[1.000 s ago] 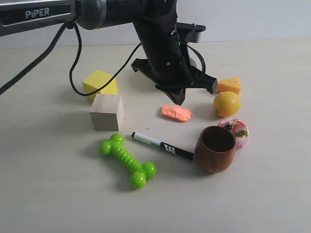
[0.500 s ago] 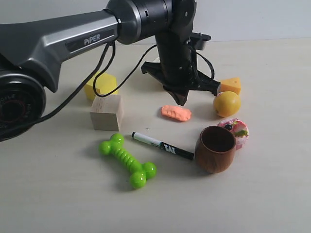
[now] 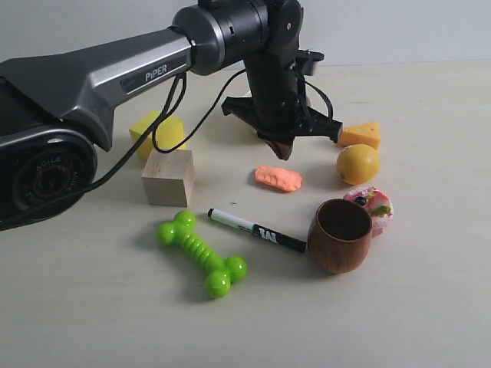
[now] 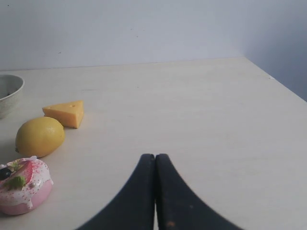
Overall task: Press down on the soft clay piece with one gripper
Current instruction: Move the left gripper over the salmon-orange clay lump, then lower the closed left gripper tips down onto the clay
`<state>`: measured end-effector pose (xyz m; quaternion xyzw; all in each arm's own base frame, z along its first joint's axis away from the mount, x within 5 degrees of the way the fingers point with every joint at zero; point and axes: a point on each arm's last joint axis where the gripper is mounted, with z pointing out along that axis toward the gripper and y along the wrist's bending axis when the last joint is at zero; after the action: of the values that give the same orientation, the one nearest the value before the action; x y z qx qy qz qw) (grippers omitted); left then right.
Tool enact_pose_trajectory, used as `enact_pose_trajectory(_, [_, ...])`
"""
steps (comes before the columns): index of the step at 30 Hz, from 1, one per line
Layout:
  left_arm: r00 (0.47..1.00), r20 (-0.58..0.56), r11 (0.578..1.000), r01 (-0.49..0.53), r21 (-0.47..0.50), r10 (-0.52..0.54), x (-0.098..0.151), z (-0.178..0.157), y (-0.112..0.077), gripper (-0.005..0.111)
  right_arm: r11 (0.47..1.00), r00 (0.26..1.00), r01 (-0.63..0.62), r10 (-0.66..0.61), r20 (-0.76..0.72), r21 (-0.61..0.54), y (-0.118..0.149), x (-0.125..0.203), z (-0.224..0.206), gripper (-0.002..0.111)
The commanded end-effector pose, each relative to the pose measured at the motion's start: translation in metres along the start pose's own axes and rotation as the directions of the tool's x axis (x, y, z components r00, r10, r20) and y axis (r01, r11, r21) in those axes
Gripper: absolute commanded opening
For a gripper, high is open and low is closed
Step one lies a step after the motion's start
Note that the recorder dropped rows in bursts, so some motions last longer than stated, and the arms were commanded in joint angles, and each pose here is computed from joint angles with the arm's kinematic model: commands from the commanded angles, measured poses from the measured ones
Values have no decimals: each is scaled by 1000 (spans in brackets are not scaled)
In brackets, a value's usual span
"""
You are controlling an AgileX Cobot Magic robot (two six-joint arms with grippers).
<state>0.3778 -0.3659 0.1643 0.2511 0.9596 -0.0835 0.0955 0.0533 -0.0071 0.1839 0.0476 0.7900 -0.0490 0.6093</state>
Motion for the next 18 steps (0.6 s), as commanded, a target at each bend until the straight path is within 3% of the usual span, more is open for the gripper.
enact_pose_trajectory(1, [999,-8,999,33,-4,-33,0,7,1,0,1000,1000,4,-4,5,2,0,1,0,0])
enact_pose_trajectory(6, [998,-44,999,37,-12,-38,3,26,3,0,1000,1000,4,-4,5,2,0,1,0,0])
enact_pose_trajectory(18, [999,-39,999,29,-39,-30,3,27,5,0,1000,1000,4,-4,5,2,0,1,0,0])
